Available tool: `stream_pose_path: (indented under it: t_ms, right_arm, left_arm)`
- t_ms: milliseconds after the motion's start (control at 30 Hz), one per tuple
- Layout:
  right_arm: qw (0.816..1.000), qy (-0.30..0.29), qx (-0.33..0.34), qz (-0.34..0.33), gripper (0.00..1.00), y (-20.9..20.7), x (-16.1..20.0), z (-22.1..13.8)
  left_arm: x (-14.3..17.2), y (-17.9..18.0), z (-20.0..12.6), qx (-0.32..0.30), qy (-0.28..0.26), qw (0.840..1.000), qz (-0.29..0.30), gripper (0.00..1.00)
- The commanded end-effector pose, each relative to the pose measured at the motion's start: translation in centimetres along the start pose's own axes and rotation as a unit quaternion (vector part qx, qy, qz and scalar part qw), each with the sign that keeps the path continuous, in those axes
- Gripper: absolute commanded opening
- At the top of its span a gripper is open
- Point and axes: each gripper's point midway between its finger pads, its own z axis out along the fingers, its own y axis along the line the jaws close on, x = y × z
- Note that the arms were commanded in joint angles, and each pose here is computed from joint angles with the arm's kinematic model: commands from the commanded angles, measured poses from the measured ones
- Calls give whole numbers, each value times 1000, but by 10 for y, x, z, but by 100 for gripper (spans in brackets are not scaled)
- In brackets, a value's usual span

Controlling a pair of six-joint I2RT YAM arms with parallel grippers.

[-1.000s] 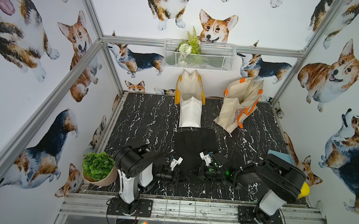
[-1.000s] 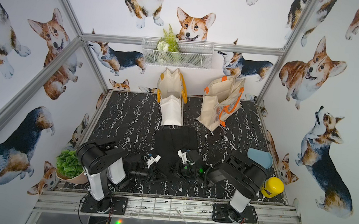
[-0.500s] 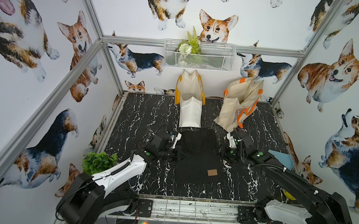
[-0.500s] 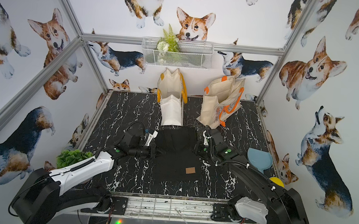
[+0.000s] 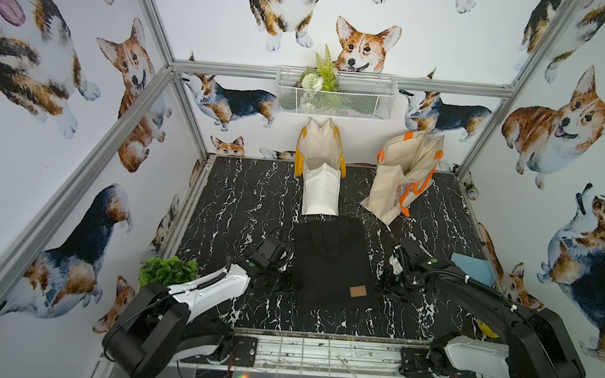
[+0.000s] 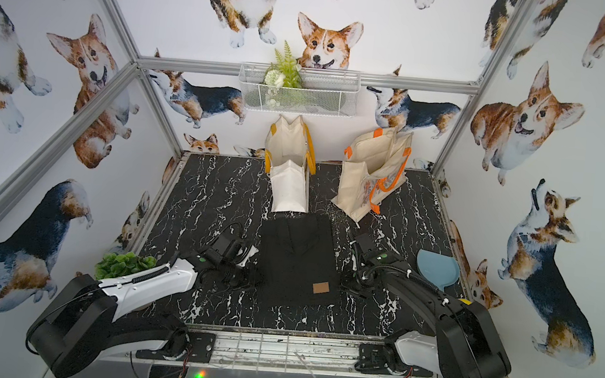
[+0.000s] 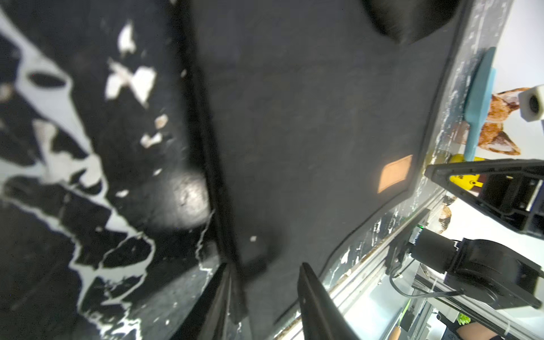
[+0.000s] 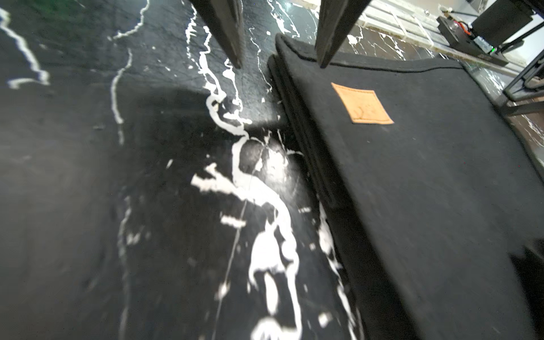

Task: Put away the canvas bag
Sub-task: Move the canvas bag to the center of the board.

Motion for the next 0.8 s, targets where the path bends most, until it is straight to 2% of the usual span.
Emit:
stream_pose_path:
  t_ms: [0, 233, 533, 767]
  right_arm:
    - [1000, 11, -24, -3, 42, 9, 2, 7]
    - [999, 38, -11, -22, 41, 17, 18, 27]
    - [999, 44, -1, -28, 27, 15, 46, 35]
    - [998, 48, 2, -32, 23, 12, 67, 35]
  left_arm:
    - [-2, 4, 5, -1, -3, 1000, -4, 41]
    - [5, 14, 16, -5, 16, 1000, -18, 41]
    - [15, 17, 12, -4, 25, 1000, -17, 33]
    - [31, 25, 5, -2, 28, 999, -24, 30]
